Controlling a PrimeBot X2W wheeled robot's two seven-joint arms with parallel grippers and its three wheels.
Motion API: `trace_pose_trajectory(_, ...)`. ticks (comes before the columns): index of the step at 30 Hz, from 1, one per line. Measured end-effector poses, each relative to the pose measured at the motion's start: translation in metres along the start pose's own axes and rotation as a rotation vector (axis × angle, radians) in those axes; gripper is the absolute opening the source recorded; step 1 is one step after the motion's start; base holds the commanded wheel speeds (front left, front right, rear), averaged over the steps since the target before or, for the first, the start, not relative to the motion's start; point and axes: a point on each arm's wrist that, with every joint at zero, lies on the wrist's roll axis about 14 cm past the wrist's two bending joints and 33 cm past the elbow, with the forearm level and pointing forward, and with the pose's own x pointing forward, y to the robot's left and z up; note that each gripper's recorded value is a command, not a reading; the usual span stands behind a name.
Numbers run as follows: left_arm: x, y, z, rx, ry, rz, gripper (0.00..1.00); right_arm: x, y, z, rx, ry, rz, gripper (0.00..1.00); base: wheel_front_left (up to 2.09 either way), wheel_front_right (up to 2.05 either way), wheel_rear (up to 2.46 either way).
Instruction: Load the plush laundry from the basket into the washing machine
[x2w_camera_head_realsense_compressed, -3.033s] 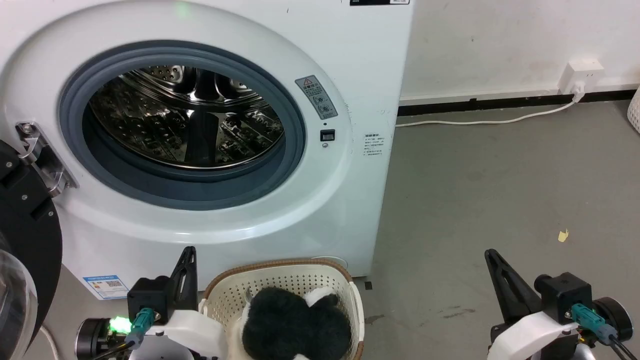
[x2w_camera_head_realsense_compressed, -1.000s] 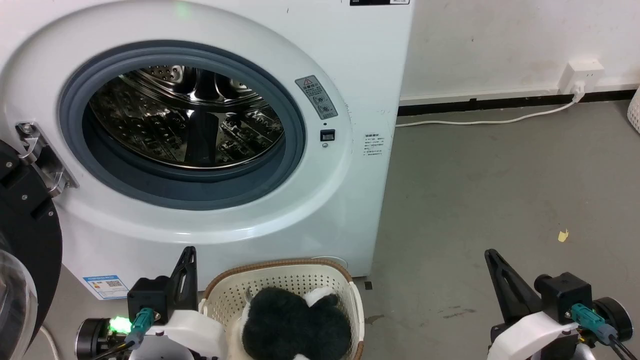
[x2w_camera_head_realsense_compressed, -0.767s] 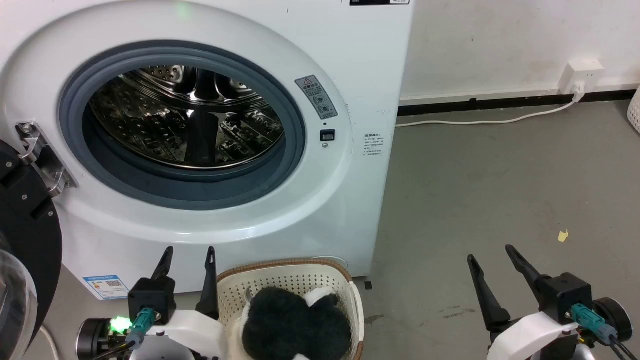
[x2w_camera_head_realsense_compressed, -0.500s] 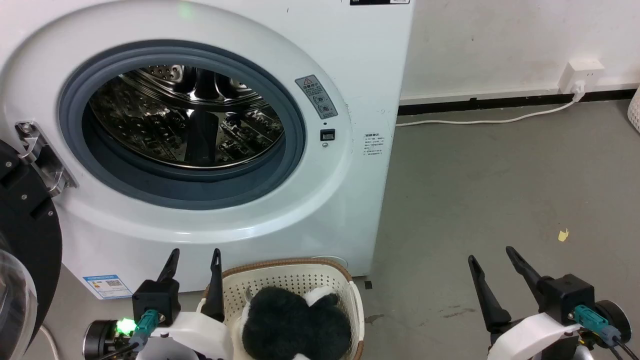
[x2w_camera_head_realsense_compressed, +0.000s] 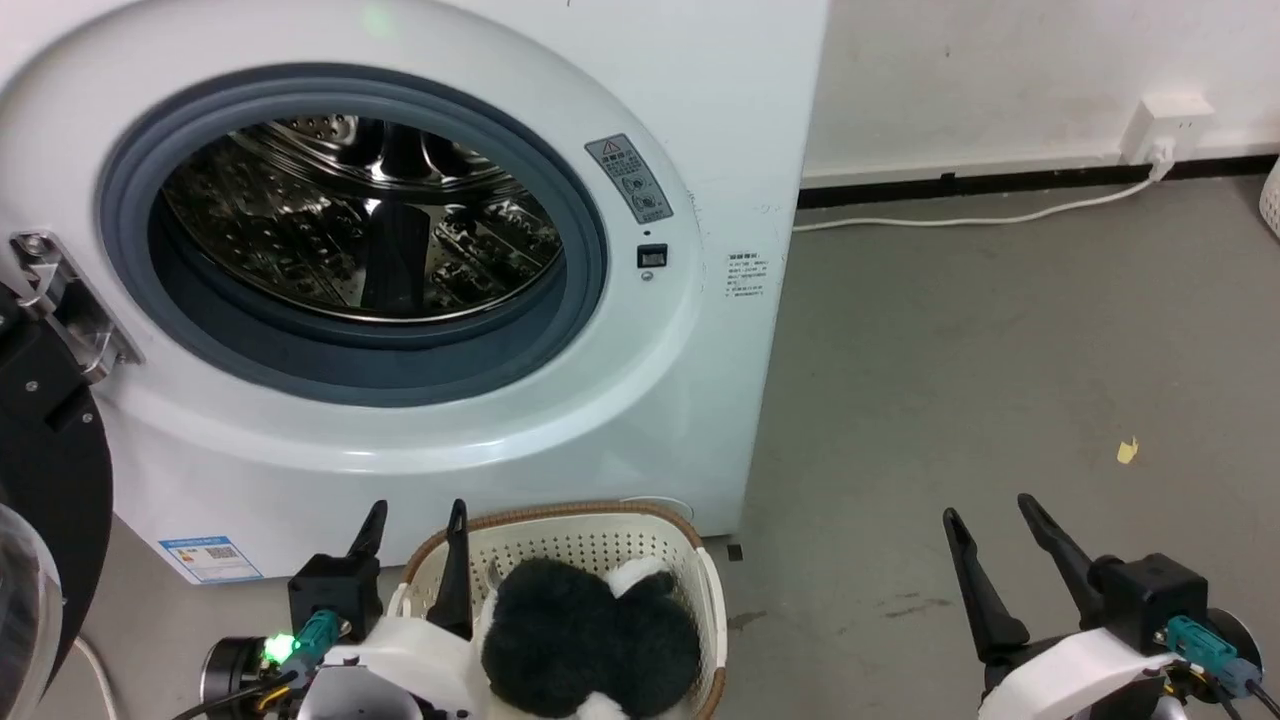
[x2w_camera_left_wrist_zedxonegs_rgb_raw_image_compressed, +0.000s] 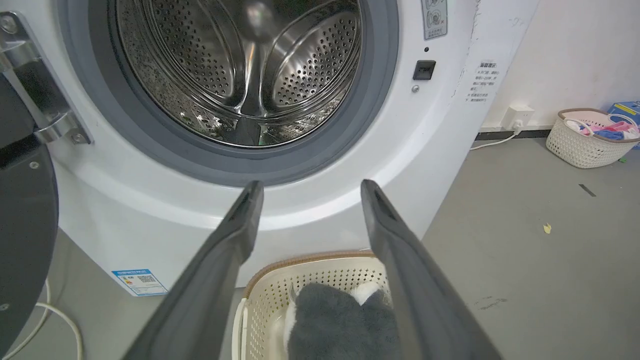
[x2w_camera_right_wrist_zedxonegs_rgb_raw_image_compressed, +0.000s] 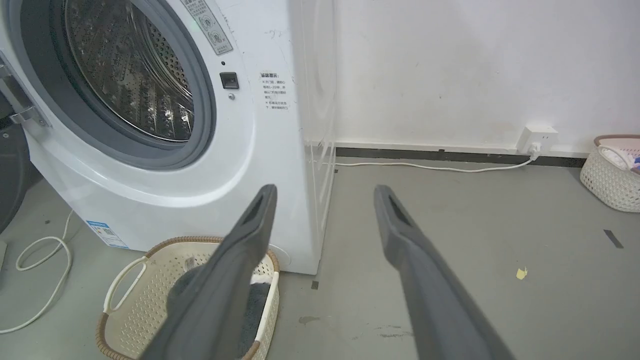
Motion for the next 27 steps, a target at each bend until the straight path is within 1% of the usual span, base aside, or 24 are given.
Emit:
trace_pose_trajectory(12,0.022,-0.016,-0.032,-0.061,0.094,-0.035,1.00,0.004,-0.011,-0.020,0.061,0.041,-0.035,1.00,0.00,0.00,0.00)
trace_pose_trajectory(21,0.038,-0.029,-0.070,-0.101,0.217,-0.056,1.00,0.013,-0.019,-0.035,0.100,0.067,-0.060,1.00,0.00,0.00,0.00)
trace_pose_trajectory(27,0.048,-0.037,-0.098,-0.107,0.309,-0.068,1.00,0.018,-0.023,-0.049,0.125,0.098,-0.075,1.00,0.00,0.00,0.00)
